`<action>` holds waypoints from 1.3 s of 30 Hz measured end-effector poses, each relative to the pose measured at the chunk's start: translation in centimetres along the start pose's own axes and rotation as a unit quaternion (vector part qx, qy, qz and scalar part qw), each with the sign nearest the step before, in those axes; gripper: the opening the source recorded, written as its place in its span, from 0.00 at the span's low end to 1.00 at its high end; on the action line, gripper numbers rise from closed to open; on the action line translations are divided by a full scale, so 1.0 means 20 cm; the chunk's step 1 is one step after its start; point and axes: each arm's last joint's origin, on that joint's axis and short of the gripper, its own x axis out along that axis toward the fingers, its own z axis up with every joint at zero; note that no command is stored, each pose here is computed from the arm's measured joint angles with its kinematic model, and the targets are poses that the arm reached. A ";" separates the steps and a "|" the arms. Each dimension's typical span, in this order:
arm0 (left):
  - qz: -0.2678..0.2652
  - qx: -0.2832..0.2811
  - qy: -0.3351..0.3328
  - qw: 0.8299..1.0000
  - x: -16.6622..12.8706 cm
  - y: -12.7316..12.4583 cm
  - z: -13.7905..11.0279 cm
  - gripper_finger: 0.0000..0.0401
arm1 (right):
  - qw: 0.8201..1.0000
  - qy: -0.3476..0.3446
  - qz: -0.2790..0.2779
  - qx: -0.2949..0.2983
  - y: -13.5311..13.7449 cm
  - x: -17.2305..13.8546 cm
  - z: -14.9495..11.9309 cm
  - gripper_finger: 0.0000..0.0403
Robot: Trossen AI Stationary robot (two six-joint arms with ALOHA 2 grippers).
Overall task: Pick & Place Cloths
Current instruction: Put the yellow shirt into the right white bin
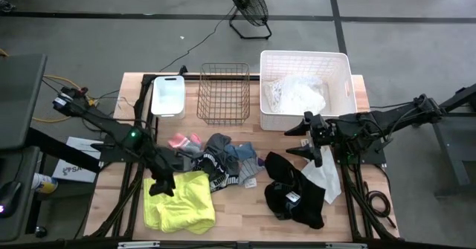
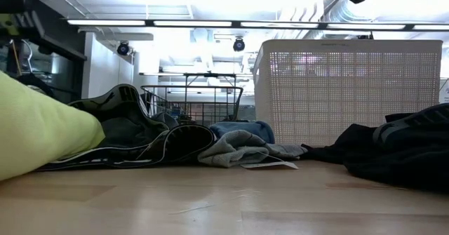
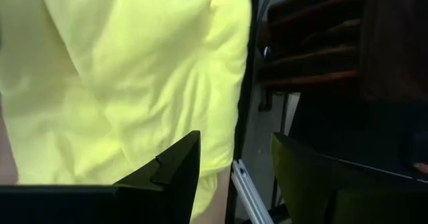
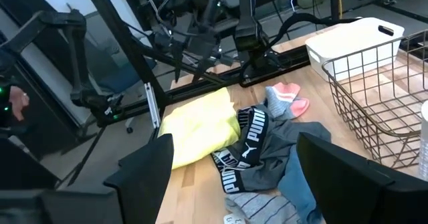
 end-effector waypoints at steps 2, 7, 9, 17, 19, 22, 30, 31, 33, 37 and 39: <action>0.007 -0.008 0.008 1.000 0.02 0.00 -0.01 0.45 | 1.000 0.002 -0.001 0.000 0.00 0.00 0.00 0.77; 0.038 -0.066 0.016 0.997 0.07 0.01 -0.01 0.45 | 1.000 0.008 -0.002 -0.002 0.00 0.00 -0.01 0.77; 0.051 -0.113 0.018 0.992 0.09 0.02 -0.01 0.45 | 1.000 0.017 0.003 -0.003 0.00 0.00 -0.01 0.77; 0.087 -0.149 0.024 0.985 0.19 0.05 0.02 0.45 | 0.999 0.045 -0.007 -0.009 -0.02 0.00 -0.04 0.77; 0.103 -0.133 0.028 0.985 0.22 0.07 0.03 0.45 | 0.999 0.052 -0.011 -0.010 -0.02 0.00 -0.05 0.77; 0.119 -0.108 0.038 0.986 0.26 0.09 0.04 0.45 | 0.998 0.058 -0.013 -0.011 -0.02 0.00 -0.05 0.77; 0.155 -0.061 0.066 0.984 0.36 0.14 0.04 0.45 | 0.998 0.064 -0.016 -0.012 -0.02 0.00 -0.06 0.77; 0.161 -0.057 0.066 0.983 0.37 0.14 0.05 0.45 | 0.998 0.064 -0.016 -0.013 -0.02 0.00 -0.06 0.77; 0.176 -0.049 0.064 0.981 0.39 0.16 0.05 0.45 | 0.998 0.064 -0.016 -0.013 -0.02 0.00 -0.06 0.77; 0.203 -0.020 0.068 0.977 0.43 0.19 0.05 0.45 | 0.998 0.064 -0.016 -0.013 -0.02 0.00 -0.06 0.77; 0.213 -0.001 0.075 0.974 0.45 0.20 0.05 0.45 | 0.998 0.064 -0.016 -0.013 -0.02 0.00 -0.06 0.77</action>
